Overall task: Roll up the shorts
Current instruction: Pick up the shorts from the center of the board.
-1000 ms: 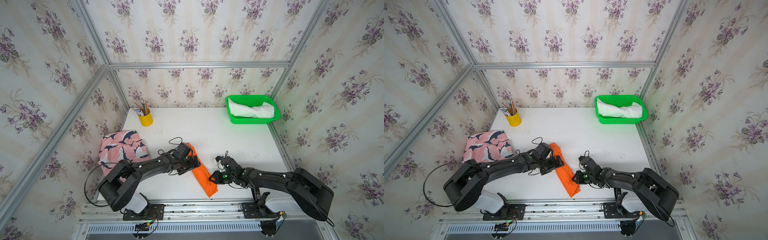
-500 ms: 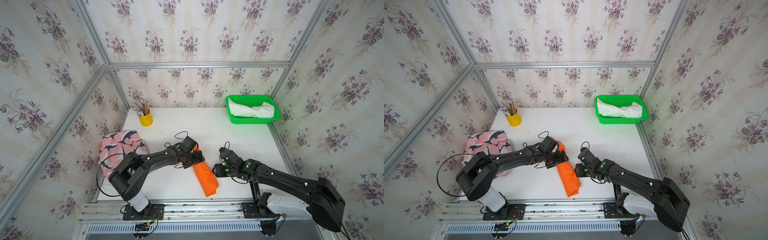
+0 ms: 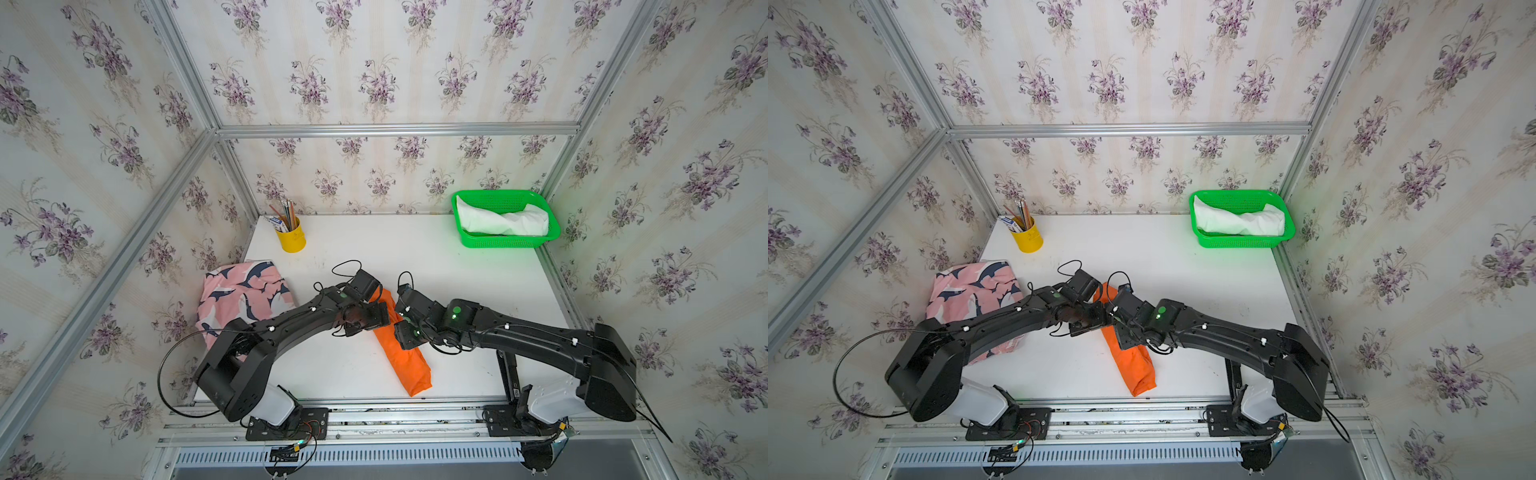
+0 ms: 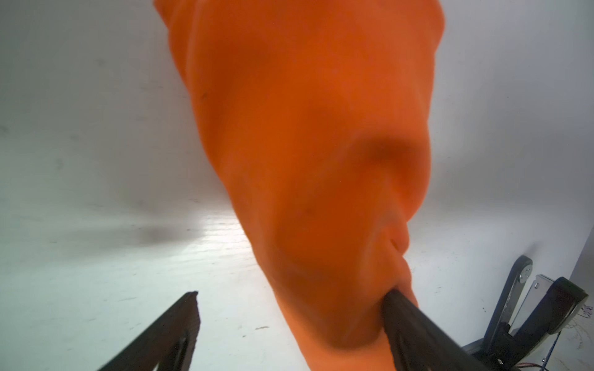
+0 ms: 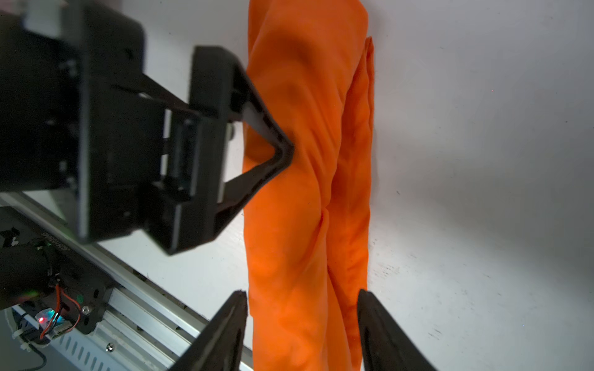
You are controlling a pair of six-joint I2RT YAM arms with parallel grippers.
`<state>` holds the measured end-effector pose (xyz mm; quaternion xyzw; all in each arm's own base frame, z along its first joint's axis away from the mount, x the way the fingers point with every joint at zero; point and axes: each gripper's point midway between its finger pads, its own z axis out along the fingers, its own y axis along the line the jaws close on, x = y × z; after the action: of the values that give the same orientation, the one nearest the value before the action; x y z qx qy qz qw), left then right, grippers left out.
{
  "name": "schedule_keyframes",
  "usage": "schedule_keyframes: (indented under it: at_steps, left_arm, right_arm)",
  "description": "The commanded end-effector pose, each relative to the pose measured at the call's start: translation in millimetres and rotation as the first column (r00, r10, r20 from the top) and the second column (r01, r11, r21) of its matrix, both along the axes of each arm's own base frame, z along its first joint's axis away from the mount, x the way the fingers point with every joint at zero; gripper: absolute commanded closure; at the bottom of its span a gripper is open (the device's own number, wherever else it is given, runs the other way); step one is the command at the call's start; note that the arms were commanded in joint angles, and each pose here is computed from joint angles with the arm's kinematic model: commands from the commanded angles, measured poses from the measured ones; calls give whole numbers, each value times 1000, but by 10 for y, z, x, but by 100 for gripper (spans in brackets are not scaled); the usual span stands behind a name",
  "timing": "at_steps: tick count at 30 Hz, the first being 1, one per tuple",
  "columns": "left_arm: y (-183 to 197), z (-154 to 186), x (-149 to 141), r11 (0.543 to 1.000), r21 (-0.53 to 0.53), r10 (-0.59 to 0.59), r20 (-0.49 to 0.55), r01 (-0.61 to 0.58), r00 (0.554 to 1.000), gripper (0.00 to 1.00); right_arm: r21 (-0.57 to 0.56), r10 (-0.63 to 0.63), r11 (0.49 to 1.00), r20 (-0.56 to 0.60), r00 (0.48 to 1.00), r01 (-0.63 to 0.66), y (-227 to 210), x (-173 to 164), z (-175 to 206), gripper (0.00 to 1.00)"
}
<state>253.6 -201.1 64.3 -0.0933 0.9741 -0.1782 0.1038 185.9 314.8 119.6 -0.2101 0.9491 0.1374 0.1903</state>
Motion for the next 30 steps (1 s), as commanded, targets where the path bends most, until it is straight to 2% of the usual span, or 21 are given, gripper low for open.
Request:
schedule_keyframes:
  at_steps: [1,6,12,17,22,25,28,30]
  left_arm:
    - [119,0,-29,1000,25,-8,7,8,1000,9]
    - [9,-54,-40,999,-18,-45,-10,45,999,13]
    - [-57,-130,-11,998,-27,-58,-22,57,998,14]
    - [-77,-122,16,998,-22,-67,-25,66,997,14]
    - [-90,-133,40,998,-16,-67,-31,66,997,14]
    - [-80,-128,46,998,-8,-68,-32,67,997,14]
    - [-36,-130,42,998,15,-63,-29,63,998,14]
    - [-19,-135,44,998,23,-59,-27,59,998,14]
  right_arm:
    - [10,25,1000,-8,1000,-25,100,26,-30,35]
    - [47,55,998,-76,996,-52,218,58,-215,33]
    - [75,95,993,-119,988,-87,275,48,-326,29]
    - [93,93,993,-165,982,-78,202,135,-496,26]
    - [84,94,993,-209,973,-78,97,225,-763,16]
    - [96,79,994,-272,959,-55,15,234,-1000,15]
    - [113,84,992,-336,938,-48,-20,153,-1208,21]
    - [132,92,990,-370,924,-46,-11,100,-1300,35]
